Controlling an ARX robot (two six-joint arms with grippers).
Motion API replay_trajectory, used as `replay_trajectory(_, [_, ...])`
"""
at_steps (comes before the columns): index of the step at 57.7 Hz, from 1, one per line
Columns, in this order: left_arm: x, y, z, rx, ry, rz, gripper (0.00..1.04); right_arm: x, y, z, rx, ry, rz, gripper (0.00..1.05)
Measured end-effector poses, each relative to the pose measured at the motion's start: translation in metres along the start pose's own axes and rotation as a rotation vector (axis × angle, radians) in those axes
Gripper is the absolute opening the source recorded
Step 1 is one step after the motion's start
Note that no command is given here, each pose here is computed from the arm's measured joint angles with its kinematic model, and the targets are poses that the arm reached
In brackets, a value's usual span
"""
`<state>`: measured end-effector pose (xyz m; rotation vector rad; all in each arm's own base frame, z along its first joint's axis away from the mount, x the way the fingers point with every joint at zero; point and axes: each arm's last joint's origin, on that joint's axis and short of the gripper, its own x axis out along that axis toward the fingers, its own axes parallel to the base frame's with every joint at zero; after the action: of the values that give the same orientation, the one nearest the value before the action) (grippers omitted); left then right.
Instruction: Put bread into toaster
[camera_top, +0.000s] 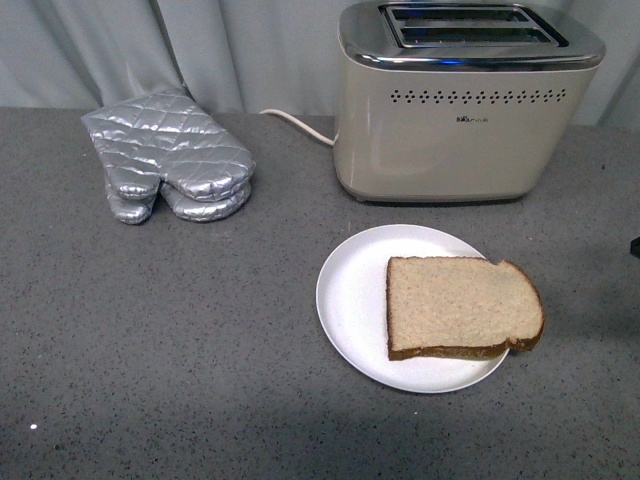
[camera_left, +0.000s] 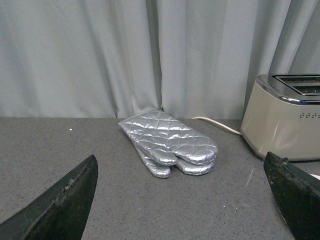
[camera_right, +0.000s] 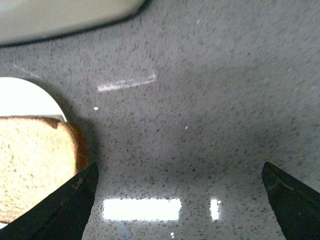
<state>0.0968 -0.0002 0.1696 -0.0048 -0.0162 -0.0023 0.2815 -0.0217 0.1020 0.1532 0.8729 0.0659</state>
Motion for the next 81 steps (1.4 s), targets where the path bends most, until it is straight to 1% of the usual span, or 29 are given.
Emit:
replay_trajectory(6, [0.0,0.0,0.0,0.0,0.0,0.0,0.98,0.017,0.007,0.0,0.062,0.095,0.093,0.95])
replay_trajectory(13, [0.0,0.0,0.0,0.0,0.0,0.0,0.98,0.034,0.019,0.003,0.107,0.146,0.174,0.95])
replay_trajectory(22, [0.0,0.0,0.0,0.0,0.0,0.0,0.98,0.052,0.036,0.0,0.122,0.243,0.201,0.95])
replay_trajectory(28, [0.0,0.0,0.0,0.0,0.0,0.0,0.98,0.059,0.044,0.001,0.126,0.274,0.216,0.95])
replay_trajectory(45, [0.0,0.0,0.0,0.0,0.0,0.0,0.98,0.07,0.054,0.0,0.136,0.336,0.21,0.94])
replay_trajectory(47, [0.0,0.0,0.0,0.0,0.0,0.0,0.98,0.071,0.055,-0.001,0.14,0.341,0.212,0.9])
replay_trajectory(50, [0.0,0.0,0.0,0.0,0.0,0.0,0.98,0.073,0.055,-0.001,0.144,0.345,0.212,0.81])
replay_trajectory(52, [0.0,0.0,0.0,0.0,0.0,0.0,0.98,0.074,0.056,-0.001,0.143,0.346,0.212,0.78])
replay_trajectory(62, [0.0,0.0,0.0,0.0,0.0,0.0,0.98,0.078,0.058,0.0,0.138,0.351,0.199,0.51])
replay_trajectory(64, [0.0,0.0,0.0,0.0,0.0,0.0,0.98,0.078,0.059,0.001,0.138,0.351,0.198,0.47])
replay_trajectory(67, [0.0,0.0,0.0,0.0,0.0,0.0,0.98,0.078,0.059,0.001,0.139,0.356,0.189,0.38])
replay_trajectory(69, [0.0,0.0,0.0,0.0,0.0,0.0,0.98,0.078,0.059,0.001,0.139,0.359,0.186,0.35])
replay_trajectory(74, [0.0,0.0,0.0,0.0,0.0,0.0,0.98,0.078,0.059,0.0,0.14,0.365,0.181,0.21])
replay_trajectory(76, [0.0,0.0,0.0,0.0,0.0,0.0,0.98,0.077,0.059,0.001,0.141,0.364,0.181,0.18])
replay_trajectory(81, [0.0,0.0,0.0,0.0,0.0,0.0,0.98,0.074,0.058,0.004,0.147,0.356,0.186,0.05])
